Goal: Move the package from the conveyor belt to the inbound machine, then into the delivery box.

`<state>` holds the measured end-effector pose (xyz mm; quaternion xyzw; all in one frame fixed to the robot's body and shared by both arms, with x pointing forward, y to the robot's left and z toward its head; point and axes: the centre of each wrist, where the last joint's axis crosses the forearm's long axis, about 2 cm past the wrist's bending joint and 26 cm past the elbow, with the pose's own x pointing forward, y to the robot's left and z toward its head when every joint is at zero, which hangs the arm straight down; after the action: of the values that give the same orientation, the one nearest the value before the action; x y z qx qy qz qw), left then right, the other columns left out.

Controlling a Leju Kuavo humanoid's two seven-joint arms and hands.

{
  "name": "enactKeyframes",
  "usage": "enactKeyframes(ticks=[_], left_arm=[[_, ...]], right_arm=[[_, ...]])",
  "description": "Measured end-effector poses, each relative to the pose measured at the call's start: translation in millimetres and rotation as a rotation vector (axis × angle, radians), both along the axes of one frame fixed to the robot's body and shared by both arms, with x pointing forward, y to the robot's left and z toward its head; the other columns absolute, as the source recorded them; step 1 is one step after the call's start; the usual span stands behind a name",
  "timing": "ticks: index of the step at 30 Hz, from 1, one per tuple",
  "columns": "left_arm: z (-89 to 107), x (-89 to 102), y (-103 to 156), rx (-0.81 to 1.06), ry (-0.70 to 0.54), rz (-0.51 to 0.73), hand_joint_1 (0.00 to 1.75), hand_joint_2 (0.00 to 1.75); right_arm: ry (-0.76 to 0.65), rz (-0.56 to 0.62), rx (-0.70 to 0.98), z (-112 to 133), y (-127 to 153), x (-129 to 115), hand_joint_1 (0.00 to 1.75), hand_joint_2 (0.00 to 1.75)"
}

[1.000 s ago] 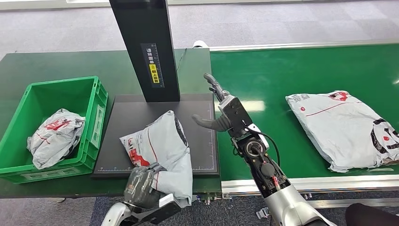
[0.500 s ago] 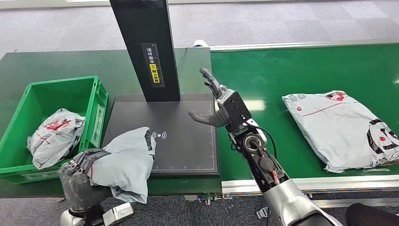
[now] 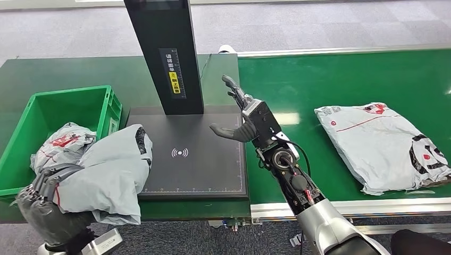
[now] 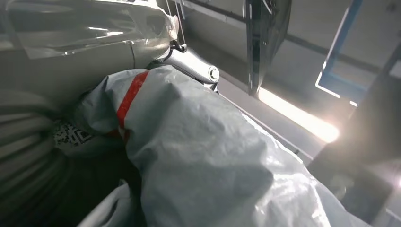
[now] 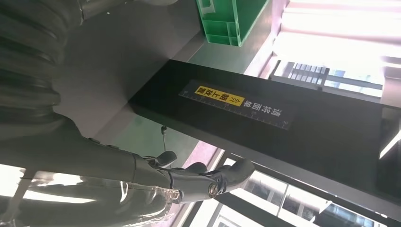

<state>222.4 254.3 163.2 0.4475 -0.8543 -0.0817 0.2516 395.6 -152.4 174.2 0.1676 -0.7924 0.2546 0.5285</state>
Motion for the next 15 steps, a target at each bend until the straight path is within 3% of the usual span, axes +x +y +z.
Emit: enactKeyframes(ticks=[8, 15], left_arm=[[35.3, 4.9, 15.8, 0.013, -0.142, 0.071, 1.75, 1.75], [57.3, 28.0, 50.3, 0.103, -0.211, 0.215, 1.75, 1.75]], right_arm=[[0.01, 0.01, -0.002, -1.1, 1.5, -0.4, 0.0, 1.75], [0.009, 0.067, -0.056, -1.3, 12.1, -2.3, 0.0, 1.75]])
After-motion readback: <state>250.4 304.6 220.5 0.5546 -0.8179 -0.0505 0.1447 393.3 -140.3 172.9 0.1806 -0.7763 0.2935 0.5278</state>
